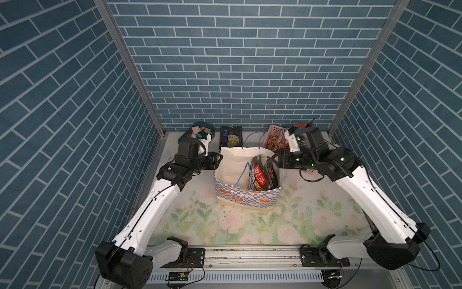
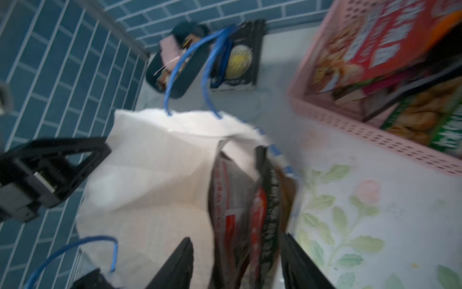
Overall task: Place the condiment packets inside the bag
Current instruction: Place the condiment packet in the paper bag, then pick up the condiment packet from the storage box, then place the condiment packet in the paper bag, then pick up the condiment packet from the storage box.
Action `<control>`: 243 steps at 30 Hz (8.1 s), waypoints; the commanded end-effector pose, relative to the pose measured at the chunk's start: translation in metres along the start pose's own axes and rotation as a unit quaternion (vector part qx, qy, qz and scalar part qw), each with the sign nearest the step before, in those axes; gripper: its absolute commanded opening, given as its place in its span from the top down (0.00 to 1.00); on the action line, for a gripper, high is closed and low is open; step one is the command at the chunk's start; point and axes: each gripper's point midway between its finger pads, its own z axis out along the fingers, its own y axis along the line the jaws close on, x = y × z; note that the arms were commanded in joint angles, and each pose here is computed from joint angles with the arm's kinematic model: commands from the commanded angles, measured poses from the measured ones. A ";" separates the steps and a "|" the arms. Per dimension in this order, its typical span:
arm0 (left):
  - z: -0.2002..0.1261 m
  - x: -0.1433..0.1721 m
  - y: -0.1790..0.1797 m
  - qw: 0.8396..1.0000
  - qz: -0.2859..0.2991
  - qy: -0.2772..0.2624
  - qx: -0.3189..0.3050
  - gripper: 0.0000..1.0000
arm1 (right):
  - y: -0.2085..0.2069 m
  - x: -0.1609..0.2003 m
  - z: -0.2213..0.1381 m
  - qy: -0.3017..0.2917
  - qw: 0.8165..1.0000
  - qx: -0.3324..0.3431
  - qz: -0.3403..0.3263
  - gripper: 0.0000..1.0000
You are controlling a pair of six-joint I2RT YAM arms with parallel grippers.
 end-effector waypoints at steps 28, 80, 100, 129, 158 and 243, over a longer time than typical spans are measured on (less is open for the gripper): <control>0.014 0.009 0.018 0.999 0.025 0.019 -0.024 0.58 | -0.321 -0.029 0.081 -0.143 0.950 -0.018 0.276 0.42; 0.009 0.007 0.020 0.999 0.020 0.002 -0.033 0.59 | 0.027 -0.132 -0.156 -0.307 0.917 -0.207 -0.145 1.00; 0.004 0.004 0.017 1.000 0.012 -0.008 -0.027 0.59 | 0.186 -0.056 -0.107 -0.196 0.856 -0.404 -0.256 1.00; 0.004 0.006 0.021 0.999 0.013 -0.002 -0.038 0.59 | 0.142 0.055 -0.074 0.027 0.876 -0.420 -0.236 1.00; 0.011 0.008 0.020 0.999 0.013 0.003 -0.031 0.59 | -0.077 -0.051 0.014 -0.076 0.996 0.024 0.043 0.32; 0.019 0.015 0.031 0.998 0.010 0.021 -0.055 0.59 | -0.221 -0.126 0.099 -0.241 0.944 0.222 -0.040 1.00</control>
